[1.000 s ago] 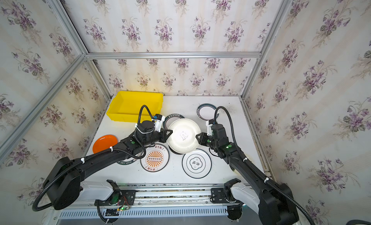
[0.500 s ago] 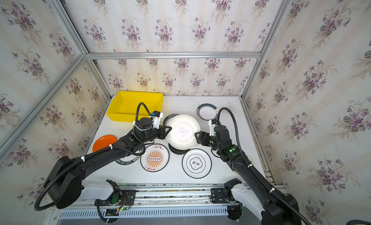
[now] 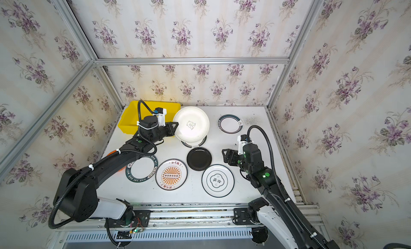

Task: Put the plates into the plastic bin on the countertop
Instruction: 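Carry the plate with the left gripper into the yellow bin while the right gripper withdraws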

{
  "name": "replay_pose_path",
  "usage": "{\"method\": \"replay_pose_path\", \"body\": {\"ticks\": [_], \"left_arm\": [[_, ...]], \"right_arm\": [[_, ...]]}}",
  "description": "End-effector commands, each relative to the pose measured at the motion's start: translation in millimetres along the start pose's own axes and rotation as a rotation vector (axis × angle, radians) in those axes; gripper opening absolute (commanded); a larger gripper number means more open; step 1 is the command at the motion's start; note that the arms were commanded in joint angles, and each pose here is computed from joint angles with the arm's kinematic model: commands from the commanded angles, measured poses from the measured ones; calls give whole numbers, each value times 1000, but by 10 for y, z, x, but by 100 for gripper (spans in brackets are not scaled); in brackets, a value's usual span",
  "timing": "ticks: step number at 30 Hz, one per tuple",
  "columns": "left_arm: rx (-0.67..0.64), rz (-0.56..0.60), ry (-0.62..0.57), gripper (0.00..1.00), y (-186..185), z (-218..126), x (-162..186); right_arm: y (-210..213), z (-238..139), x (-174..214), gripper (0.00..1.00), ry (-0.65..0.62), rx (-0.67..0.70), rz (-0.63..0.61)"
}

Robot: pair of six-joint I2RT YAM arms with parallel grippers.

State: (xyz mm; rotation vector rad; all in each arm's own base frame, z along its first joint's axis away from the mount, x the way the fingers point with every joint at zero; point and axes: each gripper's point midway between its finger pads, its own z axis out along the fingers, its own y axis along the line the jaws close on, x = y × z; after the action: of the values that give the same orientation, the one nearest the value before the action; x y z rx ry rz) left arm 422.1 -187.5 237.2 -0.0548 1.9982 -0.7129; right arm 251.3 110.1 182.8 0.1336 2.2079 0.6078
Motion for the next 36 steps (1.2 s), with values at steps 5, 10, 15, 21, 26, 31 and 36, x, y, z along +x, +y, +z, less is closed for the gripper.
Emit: {"method": "replay_pose_path", "body": {"ticks": [5, 10, 15, 21, 26, 31, 36], "left_arm": [[-147, -45, -141, 14, 676, -147, -588], [-259, -82, -187, 14, 1158, -180, -854], [-332, -105, -183, 14, 1517, -148, -968], [-458, -38, -109, 15, 1858, -63, -889], [-556, 24, -47, 16, 2071, -2, -821], [-566, 45, 4, 16, 2177, 186, -797], [-584, 62, 61, 21, 2268, 347, -721]], "right_arm": [[-332, -125, 100, 76, 12, 171, -44], [-602, -190, 111, 75, 6, 324, -47], [-607, -187, 22, 75, -26, 339, -58], [-604, -158, -28, 75, -32, 349, -48], [-627, -96, 2, 75, -10, 362, -33], [-615, 15, 21, 74, 4, 350, -18], [-605, 76, 38, 73, 25, 349, 1]]}}
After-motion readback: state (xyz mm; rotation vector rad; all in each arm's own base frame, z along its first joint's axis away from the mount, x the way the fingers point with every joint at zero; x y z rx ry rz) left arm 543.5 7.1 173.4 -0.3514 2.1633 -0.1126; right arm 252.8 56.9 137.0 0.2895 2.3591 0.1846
